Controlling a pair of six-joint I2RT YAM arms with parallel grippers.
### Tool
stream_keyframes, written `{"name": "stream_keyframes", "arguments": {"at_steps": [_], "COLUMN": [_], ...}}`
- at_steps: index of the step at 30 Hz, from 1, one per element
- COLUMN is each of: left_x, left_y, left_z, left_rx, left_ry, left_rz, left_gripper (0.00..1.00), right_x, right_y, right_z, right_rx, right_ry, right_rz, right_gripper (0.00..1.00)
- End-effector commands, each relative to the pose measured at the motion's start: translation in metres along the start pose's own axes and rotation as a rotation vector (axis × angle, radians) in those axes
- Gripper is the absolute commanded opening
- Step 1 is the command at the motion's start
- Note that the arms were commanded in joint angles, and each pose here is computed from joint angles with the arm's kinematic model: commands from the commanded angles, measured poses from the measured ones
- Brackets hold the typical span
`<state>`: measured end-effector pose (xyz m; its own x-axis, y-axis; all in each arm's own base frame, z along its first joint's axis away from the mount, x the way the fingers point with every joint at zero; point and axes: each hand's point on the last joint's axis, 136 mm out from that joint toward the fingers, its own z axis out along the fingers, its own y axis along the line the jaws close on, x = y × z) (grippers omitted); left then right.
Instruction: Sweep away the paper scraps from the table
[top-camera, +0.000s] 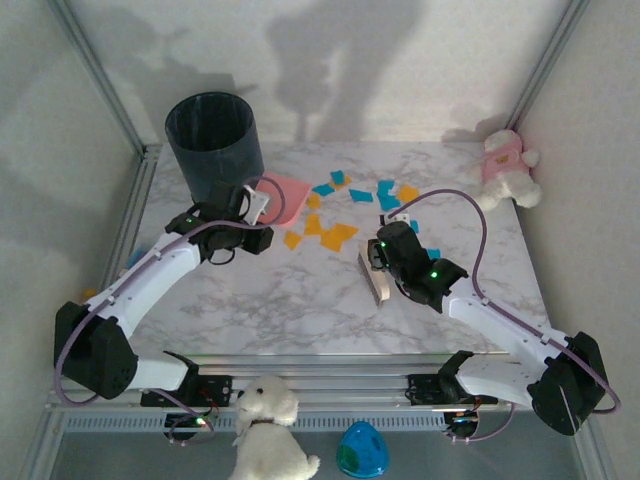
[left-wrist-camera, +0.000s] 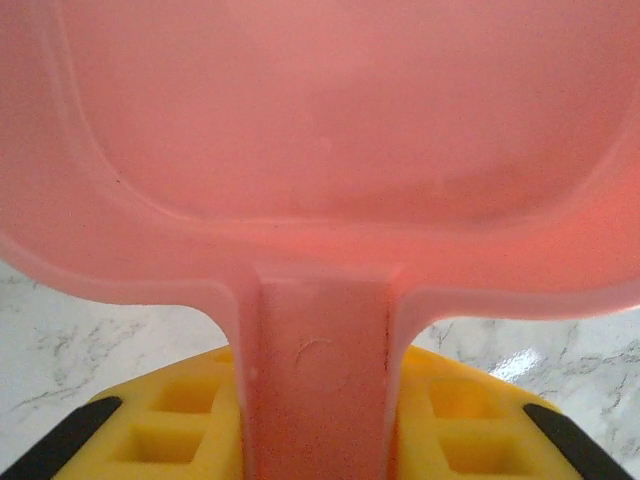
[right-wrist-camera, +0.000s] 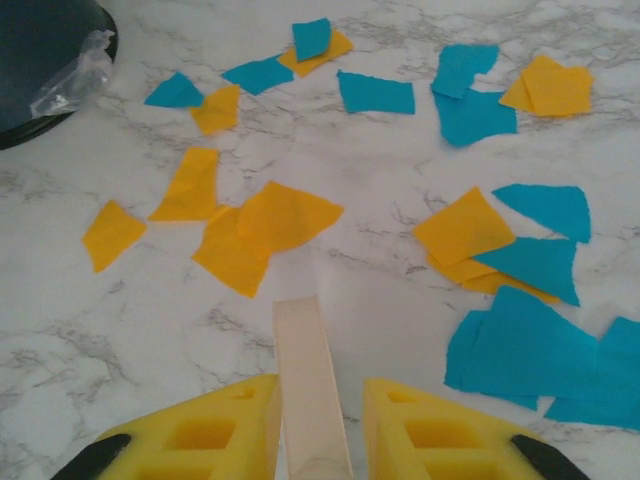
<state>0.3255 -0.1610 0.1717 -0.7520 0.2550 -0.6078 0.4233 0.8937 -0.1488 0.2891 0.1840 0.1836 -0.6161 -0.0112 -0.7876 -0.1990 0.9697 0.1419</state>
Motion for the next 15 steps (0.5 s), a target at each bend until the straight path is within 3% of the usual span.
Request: {"name": "stream_keyframes", "arguments": {"at_steps": [1, 15], "left_x": [0.002, 0.016], "left_y": [-0.001, 0.009], "left_z": [-0.003, -0.001], "left_rx": [-0.02, -0.082], "left_ry": [-0.03, -0.021], "left_rz": [0.044, 0.07], "left_gripper": [0.0, 0.0], "right_x": [-0.027, -0.069], "right_y": [0.014, 0.028], "right_z": [-0.007, 0.017], "right_rx": [-0.066, -0.255], "right_ry": [-0.079, -0.116], "right_rz": [0.034, 0.184], "right_gripper": [0.0, 0.0]}}
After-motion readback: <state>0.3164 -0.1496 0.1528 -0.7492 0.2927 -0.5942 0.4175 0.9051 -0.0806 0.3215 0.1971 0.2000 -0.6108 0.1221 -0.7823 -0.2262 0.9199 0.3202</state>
